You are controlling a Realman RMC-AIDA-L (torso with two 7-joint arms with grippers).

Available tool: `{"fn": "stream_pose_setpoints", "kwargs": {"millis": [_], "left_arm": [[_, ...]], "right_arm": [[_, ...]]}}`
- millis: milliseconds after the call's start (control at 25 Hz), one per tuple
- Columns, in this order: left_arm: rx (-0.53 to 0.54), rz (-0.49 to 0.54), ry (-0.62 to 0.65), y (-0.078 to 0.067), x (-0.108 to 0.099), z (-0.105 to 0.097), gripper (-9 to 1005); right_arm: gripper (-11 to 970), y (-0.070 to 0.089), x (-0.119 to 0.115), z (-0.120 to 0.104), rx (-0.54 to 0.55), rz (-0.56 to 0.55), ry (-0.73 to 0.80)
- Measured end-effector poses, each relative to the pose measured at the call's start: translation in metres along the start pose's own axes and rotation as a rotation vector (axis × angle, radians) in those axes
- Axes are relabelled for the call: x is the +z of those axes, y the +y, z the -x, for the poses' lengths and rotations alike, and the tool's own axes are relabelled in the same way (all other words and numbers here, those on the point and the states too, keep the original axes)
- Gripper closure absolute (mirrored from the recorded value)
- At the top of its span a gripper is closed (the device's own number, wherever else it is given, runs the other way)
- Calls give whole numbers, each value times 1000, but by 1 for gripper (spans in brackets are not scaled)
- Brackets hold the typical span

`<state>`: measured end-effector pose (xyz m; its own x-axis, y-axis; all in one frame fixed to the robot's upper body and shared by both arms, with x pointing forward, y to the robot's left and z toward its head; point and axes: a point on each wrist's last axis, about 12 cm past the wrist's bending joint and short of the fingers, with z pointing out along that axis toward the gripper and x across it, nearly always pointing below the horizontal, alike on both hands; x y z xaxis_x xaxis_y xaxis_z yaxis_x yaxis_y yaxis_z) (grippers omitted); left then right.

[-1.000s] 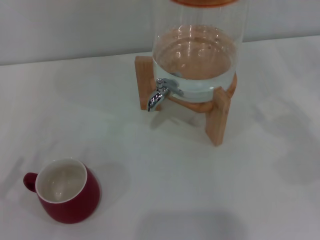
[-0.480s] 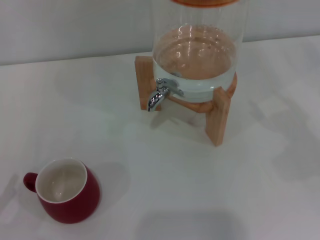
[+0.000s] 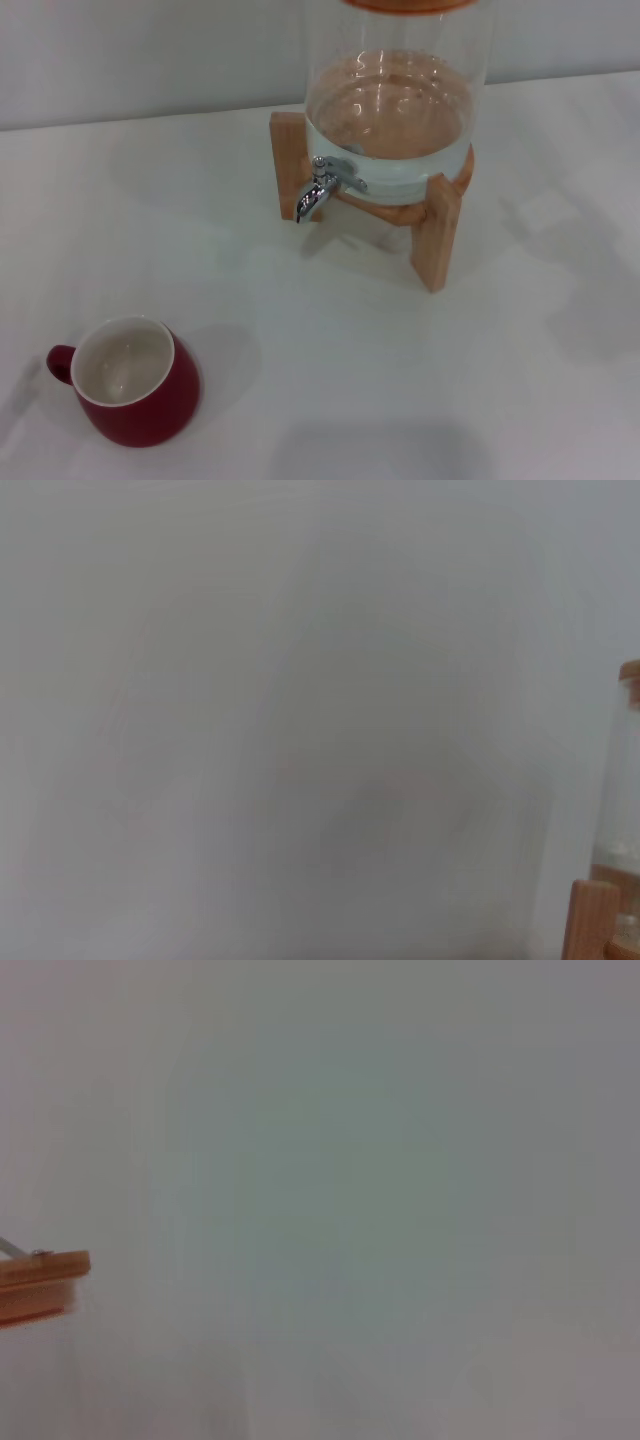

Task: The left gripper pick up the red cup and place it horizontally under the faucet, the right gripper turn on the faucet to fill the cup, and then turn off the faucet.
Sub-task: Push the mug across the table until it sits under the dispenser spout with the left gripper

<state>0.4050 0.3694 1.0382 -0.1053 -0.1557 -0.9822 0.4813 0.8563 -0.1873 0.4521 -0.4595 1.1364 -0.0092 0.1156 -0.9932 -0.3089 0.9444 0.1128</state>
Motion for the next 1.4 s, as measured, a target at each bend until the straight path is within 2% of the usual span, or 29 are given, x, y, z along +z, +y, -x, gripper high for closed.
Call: {"fn": "stream_pose_setpoints", "kwargs": {"millis": [440,1040,1400], "left_arm": [[16,-9,73,-6,-1,-17,230],[21,10,158,-4,-2,-27,230],[37,-31,215,-2,14,-30,231]], "right_arm": [[240,-3,-1,2,2,-20,-17],[240,-3,-1,2,8,-23,-21],[240,-3,-1,1,13,-24,-20]]}}
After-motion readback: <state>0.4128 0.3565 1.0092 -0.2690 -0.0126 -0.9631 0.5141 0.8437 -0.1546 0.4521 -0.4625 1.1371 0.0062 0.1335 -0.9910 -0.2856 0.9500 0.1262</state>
